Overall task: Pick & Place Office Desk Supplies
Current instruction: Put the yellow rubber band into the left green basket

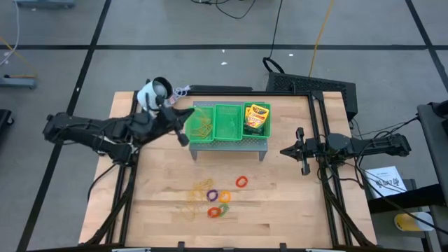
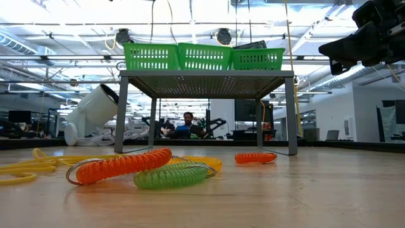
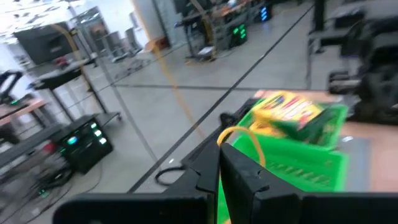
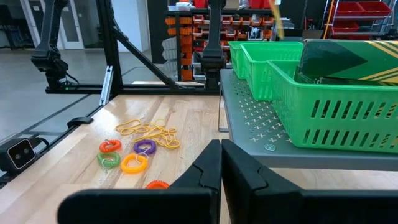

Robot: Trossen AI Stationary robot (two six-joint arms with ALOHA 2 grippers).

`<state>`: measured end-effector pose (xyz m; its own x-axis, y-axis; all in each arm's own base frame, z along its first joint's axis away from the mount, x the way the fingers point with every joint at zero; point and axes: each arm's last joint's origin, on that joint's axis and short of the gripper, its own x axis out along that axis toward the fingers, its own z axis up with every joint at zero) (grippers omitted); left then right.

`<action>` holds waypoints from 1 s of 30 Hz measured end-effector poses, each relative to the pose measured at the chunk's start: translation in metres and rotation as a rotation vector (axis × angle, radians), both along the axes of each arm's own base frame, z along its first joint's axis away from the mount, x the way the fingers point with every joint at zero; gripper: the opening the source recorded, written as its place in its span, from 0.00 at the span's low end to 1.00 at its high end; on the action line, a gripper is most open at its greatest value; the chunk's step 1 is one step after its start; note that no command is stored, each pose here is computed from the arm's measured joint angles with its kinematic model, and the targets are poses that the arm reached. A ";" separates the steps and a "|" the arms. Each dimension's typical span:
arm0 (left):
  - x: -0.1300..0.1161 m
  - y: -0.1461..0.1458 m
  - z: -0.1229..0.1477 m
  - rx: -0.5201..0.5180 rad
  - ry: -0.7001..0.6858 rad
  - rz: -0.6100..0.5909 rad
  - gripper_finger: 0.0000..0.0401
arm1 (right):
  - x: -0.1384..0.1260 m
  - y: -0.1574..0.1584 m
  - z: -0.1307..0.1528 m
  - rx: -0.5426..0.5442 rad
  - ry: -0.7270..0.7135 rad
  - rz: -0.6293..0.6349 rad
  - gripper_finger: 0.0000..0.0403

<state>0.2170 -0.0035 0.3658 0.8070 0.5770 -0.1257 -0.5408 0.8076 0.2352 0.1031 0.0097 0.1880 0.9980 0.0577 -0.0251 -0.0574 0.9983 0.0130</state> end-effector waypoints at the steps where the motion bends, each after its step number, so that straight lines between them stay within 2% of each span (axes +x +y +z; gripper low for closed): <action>1: 0.000 0.003 -0.001 -0.006 0.005 0.016 0.04 | 0.000 0.000 0.000 0.000 0.000 0.000 0.00; 6: -0.002 0.014 -0.006 -0.075 0.010 0.080 0.01 | 0.000 0.000 0.000 0.000 0.000 0.000 0.00; 9: -0.003 0.017 -0.008 -0.109 0.008 0.102 0.03 | 0.000 0.000 0.000 0.000 0.000 0.000 0.00; 14: -0.001 0.018 -0.015 -0.159 0.020 0.057 0.03 | 0.000 0.000 0.000 0.000 -0.001 0.000 0.00; 18: 0.003 0.017 -0.025 -0.172 0.056 0.039 0.01 | 0.000 0.000 0.000 0.000 0.000 0.000 0.00; 24: 0.011 0.017 -0.035 -0.186 0.091 0.046 0.05 | 0.000 0.000 0.000 0.000 0.000 0.000 0.00; 30: 0.021 0.017 -0.043 -0.186 0.126 0.046 0.02 | 0.000 0.000 0.000 0.000 -0.001 0.000 0.00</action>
<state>0.2380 0.0134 0.3225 0.7514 0.5702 -0.3320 -0.5538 0.8186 0.1524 0.1030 0.0097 0.1881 0.9981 0.0572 -0.0245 -0.0569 0.9983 0.0131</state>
